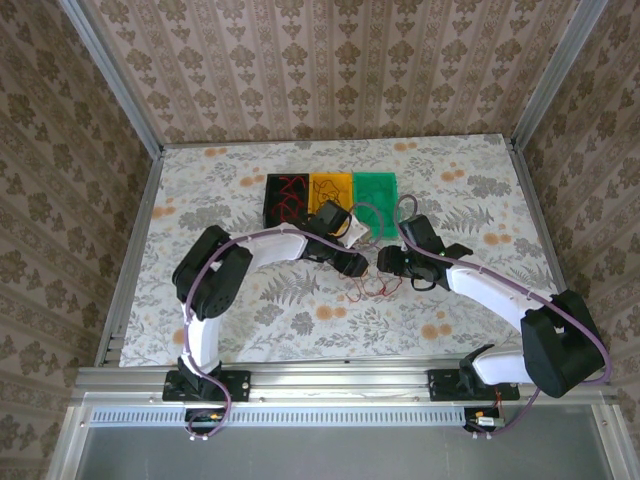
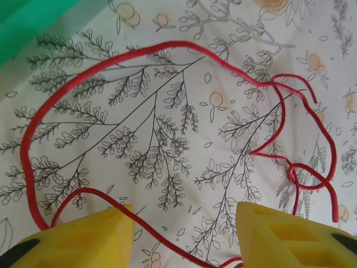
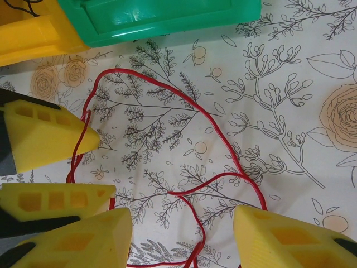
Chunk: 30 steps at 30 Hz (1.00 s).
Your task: Untangle the cables
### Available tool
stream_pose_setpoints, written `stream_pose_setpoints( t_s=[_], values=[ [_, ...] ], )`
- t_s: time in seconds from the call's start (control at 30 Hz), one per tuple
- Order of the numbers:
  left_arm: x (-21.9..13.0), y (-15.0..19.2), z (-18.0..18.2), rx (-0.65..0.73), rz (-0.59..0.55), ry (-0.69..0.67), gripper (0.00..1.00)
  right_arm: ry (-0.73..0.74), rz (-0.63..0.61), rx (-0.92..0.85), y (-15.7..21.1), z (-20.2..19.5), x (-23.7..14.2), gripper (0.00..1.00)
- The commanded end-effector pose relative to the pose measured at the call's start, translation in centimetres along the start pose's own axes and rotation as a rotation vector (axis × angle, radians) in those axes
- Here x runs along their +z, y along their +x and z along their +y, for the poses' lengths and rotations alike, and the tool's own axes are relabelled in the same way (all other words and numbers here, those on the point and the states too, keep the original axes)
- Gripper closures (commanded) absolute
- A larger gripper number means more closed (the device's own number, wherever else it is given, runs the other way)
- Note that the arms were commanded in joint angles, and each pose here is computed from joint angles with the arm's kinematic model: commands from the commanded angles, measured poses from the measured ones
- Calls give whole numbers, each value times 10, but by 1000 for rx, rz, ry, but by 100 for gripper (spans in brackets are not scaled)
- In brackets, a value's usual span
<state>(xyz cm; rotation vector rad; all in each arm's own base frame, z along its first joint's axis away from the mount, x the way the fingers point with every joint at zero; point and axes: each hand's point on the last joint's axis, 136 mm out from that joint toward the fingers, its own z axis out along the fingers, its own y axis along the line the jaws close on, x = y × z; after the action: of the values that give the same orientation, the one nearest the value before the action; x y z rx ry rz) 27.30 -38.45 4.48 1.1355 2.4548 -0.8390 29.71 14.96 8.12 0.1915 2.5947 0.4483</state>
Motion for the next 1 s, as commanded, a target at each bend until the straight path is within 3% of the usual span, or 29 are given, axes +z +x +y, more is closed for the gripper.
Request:
stream_pose_setpoints(
  t_s=[0.0,0.13,0.2,0.4,0.5,0.77,0.97],
  values=[
    [3,-11,-1,-15,-9,4,54,7,-13,7,2,-5,-3,48],
    [-3,-30,-5,-5,-70,9,89,25,-23,16,1,-9,-4,49],
    [-17,-45,-10,10,-129,7,100,42,-35,30,1,-14,-6,49],
    [-92,-98,-50,77,-404,105,100,61,-66,82,1,-25,-8,49],
    [-123,-106,-76,140,-468,186,100,70,-85,97,-2,-27,-11,49],
    [-173,-96,-111,151,-533,463,100,76,-114,122,-5,-31,-17,49],
    [-173,-80,-110,157,-497,472,100,61,-124,117,-8,-29,-20,49]
  ],
)
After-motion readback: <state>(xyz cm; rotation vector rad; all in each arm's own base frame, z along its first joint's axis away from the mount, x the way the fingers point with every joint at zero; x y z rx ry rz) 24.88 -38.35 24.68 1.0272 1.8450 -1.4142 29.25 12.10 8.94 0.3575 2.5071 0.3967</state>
